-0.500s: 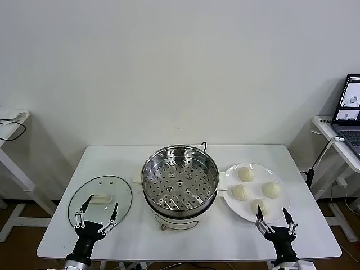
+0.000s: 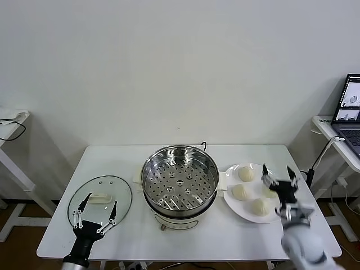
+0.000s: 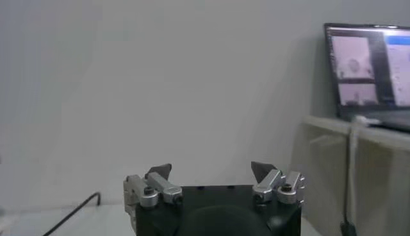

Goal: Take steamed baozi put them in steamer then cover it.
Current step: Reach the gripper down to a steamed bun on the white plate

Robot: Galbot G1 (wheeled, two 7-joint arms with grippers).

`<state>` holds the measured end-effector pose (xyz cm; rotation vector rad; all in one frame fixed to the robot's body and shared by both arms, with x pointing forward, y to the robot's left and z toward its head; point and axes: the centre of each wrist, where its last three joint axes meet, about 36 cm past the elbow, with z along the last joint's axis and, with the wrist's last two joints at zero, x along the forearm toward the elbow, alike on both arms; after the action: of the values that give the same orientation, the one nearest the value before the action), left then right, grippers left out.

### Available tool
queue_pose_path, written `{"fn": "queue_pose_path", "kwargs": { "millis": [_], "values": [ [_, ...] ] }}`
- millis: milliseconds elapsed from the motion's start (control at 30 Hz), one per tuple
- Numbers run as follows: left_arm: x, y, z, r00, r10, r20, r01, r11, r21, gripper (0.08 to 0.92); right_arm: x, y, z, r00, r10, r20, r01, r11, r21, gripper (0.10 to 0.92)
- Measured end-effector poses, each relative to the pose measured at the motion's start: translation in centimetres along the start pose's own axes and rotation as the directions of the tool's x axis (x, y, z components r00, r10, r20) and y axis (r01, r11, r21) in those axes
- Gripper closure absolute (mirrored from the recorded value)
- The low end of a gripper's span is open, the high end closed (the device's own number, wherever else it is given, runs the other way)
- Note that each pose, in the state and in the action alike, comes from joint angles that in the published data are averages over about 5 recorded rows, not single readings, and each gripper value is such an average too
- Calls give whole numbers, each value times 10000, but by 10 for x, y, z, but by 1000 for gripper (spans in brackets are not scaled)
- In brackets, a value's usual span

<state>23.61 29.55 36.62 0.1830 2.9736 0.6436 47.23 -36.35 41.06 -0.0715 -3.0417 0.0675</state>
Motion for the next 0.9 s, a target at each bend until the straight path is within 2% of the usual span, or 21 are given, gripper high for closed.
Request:
{"fn": "queue_pose_path", "kwargs": {
  "millis": [133,267,400,533,733,900],
  "values": [
    [0,2,-2,9998,-20,216,21,10000,-52,177,-51,-16,-20,9902,-1346,-376,1377,9858,959,200],
    [1,3,-2,9994,-58,338,61,9999,-83,177,-94,-28,-42,9468,-3060,-993,3208,9214,2192,200],
    [3,4,-2,9992,-108,382,111,9999,-94,177,-129,-40,-64,8580,-4676,-2125,5136,7852,3459,200],
    [5,4,-1,9991,-165,379,169,9998,-84,177,-157,-51,-85,7338,-5679,-3729,6789,5922,4341,200],
    [8,5,-1,9992,-244,324,247,9997,-76,177,-189,-53,-106,5308,-5621,-6343,8436,2791,4588,200],
    [11,4,0,9989,-371,274,372,9993,-47,177,-209,-43,-109,4061,-4598,-7897,9059,886,4142,200]
  ]
}}
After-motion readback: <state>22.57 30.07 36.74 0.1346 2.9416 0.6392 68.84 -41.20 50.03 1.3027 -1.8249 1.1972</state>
